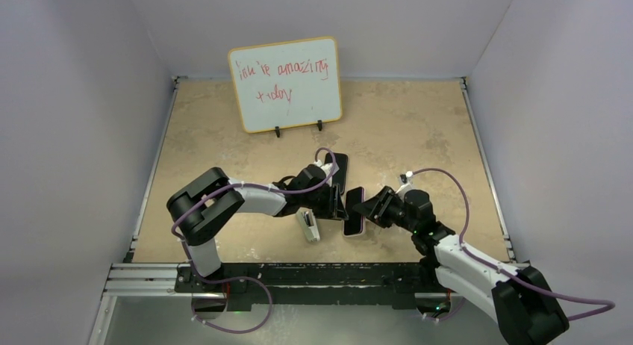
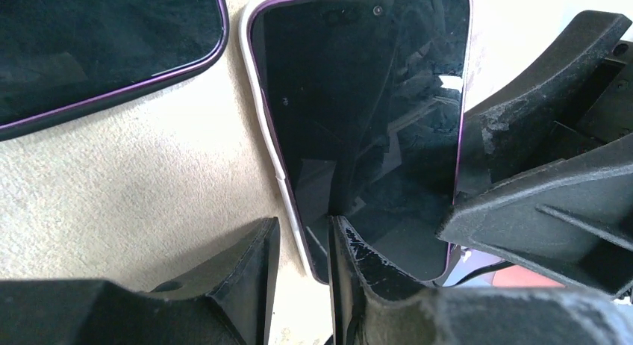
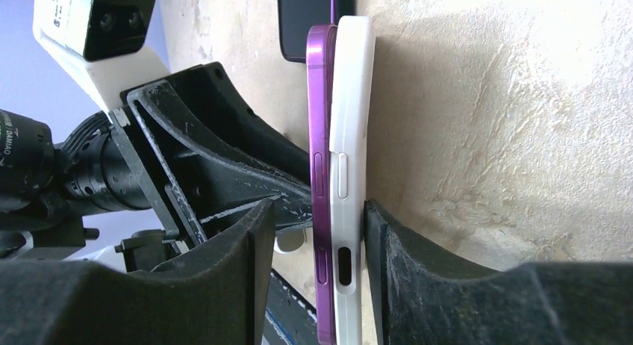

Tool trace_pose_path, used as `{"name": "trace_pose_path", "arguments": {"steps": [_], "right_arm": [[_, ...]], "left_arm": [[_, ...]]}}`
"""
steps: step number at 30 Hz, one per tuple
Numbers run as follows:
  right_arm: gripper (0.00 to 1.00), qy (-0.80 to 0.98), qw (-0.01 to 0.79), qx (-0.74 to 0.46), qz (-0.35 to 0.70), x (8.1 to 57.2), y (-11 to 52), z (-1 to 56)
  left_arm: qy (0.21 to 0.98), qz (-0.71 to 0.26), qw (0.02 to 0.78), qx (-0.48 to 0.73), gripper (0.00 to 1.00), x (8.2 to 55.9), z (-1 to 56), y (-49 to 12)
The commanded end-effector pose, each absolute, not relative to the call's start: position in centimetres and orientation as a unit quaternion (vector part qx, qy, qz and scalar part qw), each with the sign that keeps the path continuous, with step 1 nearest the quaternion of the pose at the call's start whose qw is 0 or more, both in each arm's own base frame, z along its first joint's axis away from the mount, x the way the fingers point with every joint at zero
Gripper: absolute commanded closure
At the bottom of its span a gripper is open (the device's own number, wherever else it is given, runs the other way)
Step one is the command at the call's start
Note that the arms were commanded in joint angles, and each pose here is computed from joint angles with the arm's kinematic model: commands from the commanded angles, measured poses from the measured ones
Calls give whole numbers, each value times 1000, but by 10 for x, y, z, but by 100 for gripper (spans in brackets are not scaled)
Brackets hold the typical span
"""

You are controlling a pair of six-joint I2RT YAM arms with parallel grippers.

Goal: Put the phone into the phone case

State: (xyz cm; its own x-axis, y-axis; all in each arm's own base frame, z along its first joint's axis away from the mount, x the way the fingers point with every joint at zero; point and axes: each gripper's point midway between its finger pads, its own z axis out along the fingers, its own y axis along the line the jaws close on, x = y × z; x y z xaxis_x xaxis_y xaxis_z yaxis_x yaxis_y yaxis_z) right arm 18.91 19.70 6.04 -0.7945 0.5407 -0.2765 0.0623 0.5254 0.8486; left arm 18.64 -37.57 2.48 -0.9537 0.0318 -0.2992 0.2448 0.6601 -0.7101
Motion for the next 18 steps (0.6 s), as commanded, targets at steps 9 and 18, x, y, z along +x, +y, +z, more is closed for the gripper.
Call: {"name": "trace_pose_path", "arguments": {"steps": [9, 18], "right_arm": [[100, 803, 271, 160, 506, 193, 213, 93], [67, 815, 274, 160, 484, 196, 210, 93]], "left_arm": [[900, -402, 144, 86, 60, 185, 26, -375], [900, -402, 144, 86, 56, 182, 27, -376]]}}
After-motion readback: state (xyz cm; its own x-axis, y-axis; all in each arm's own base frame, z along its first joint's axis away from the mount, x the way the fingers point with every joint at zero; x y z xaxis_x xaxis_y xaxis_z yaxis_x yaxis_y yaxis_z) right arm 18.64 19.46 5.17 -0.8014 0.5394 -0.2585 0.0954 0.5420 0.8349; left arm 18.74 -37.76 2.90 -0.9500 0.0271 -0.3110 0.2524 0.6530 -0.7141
